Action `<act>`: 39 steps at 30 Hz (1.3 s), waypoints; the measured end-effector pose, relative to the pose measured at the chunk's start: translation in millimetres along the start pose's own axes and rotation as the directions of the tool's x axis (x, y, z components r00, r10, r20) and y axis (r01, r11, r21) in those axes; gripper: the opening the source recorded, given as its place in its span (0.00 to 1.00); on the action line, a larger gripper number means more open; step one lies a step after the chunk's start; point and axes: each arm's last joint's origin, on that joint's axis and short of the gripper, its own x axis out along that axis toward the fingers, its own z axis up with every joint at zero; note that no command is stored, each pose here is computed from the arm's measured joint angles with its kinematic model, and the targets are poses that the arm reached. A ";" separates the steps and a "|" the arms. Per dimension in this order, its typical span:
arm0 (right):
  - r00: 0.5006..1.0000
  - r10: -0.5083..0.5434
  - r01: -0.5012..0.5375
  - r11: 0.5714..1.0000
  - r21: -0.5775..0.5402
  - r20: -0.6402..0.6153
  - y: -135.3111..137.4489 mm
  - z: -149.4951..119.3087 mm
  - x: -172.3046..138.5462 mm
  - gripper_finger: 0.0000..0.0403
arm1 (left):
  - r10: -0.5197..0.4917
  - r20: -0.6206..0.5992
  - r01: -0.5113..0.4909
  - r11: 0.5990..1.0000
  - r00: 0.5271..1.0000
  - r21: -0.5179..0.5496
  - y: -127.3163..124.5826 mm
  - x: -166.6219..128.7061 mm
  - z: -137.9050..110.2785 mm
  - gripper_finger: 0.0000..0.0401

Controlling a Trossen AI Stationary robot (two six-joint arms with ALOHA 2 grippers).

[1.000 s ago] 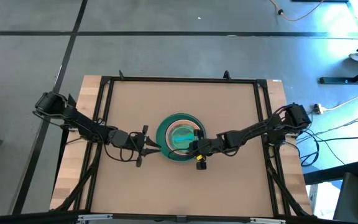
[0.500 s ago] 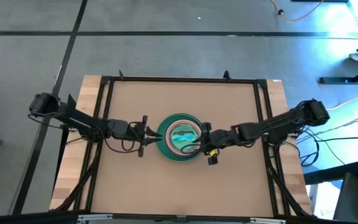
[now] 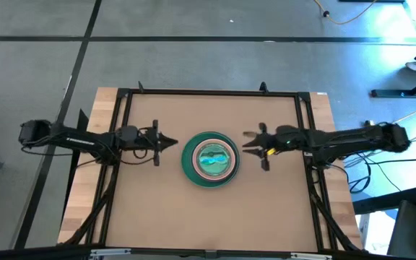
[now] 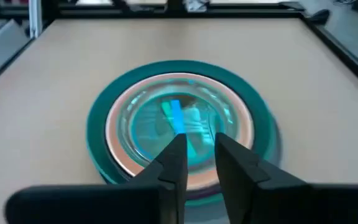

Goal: Stack plastic plates
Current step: Return to Home Position

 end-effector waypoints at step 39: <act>0.882 -0.265 0.173 0.951 0.256 0.389 -15.5 -88.4 -81.2 0.01 | 0.061 0.076 -0.053 0.994 0.995 -0.093 14.8 -38.8 -15.2 0.00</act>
